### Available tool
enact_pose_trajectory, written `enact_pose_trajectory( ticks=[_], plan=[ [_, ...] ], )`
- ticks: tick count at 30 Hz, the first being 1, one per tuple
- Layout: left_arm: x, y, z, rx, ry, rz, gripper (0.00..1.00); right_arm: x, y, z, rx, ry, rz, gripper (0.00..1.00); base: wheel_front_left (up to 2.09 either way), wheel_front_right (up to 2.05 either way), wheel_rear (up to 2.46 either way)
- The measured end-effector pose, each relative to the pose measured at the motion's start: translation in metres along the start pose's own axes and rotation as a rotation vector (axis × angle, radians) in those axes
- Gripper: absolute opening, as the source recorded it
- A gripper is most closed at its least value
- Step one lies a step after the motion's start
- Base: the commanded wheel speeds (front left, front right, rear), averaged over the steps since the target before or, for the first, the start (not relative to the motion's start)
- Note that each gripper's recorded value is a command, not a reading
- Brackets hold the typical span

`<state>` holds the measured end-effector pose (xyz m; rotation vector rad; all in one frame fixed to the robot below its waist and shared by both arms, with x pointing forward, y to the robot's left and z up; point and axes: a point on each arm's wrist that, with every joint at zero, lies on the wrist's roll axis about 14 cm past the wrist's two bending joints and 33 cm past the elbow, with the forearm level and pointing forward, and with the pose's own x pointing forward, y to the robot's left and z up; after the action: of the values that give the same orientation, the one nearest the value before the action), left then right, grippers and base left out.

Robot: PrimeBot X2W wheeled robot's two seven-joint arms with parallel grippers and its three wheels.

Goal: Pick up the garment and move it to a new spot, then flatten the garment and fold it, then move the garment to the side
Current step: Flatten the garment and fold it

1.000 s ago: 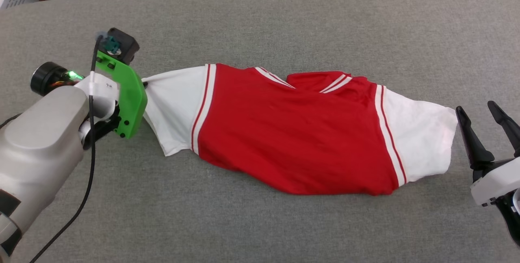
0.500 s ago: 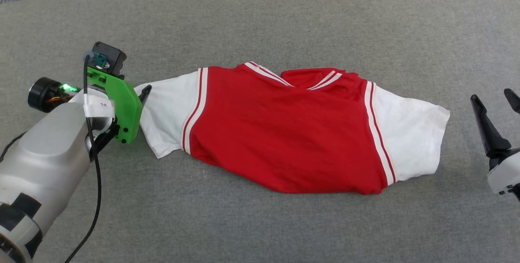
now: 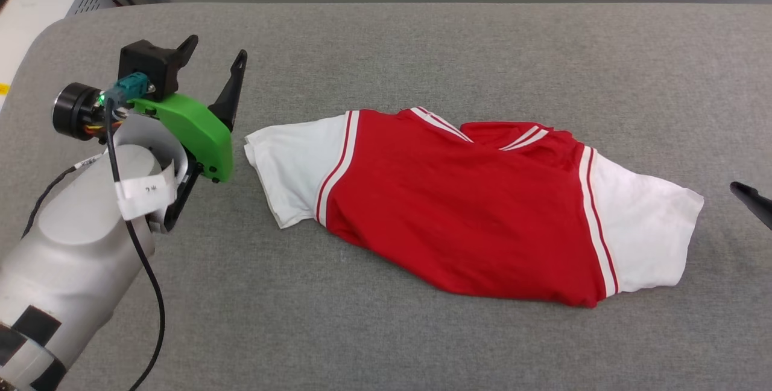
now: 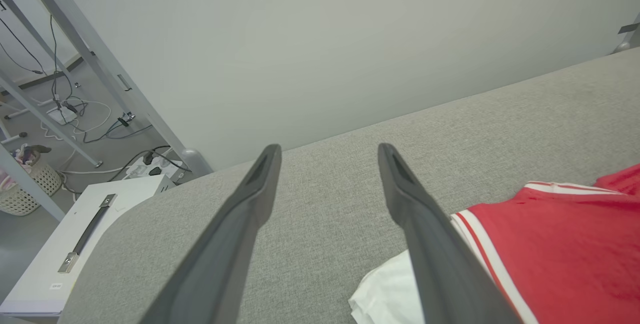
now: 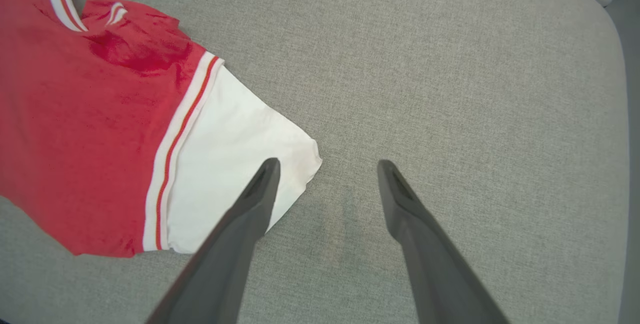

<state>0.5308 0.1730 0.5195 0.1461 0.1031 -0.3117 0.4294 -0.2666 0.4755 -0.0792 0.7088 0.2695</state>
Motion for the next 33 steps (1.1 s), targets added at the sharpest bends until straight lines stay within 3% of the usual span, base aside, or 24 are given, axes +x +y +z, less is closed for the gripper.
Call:
enact_pose_trajectory(
  ticks=[7, 17, 24, 25, 26, 33],
  plan=[
    [-0.021, -0.007, -0.012, -0.008, -0.032, 0.027, 1.00, 0.032, 0.011, -0.026, -0.061, 0.302, 0.043, 1.00, 0.00, 0.00, 0.00],
    [-0.016, 0.004, -0.029, -0.008, -0.019, 0.054, 1.00, 0.087, 0.015, -0.065, -0.086, 0.463, 0.042, 1.00, 0.00, 0.00, 0.00],
    [-0.012, 0.013, -0.040, -0.014, -0.002, 0.083, 1.00, 0.098, 0.018, -0.085, -0.092, 0.531, 0.073, 1.00, 0.00, 0.00, 0.00],
    [-0.012, 0.014, -0.039, -0.014, -0.004, 0.083, 1.00, 0.097, 0.018, -0.085, -0.099, 0.525, 0.075, 0.96, 0.00, 0.00, 0.00],
    [-0.012, 0.014, -0.038, -0.010, -0.006, 0.080, 1.00, 0.097, 0.018, -0.084, -0.103, 0.514, 0.076, 0.00, 0.00, 0.00, 0.00],
    [-0.012, 0.015, -0.028, 0.008, -0.022, 0.070, 1.00, 0.092, 0.024, -0.052, -0.083, 0.308, 0.092, 0.00, 0.00, 0.00, 0.00]
  ],
)
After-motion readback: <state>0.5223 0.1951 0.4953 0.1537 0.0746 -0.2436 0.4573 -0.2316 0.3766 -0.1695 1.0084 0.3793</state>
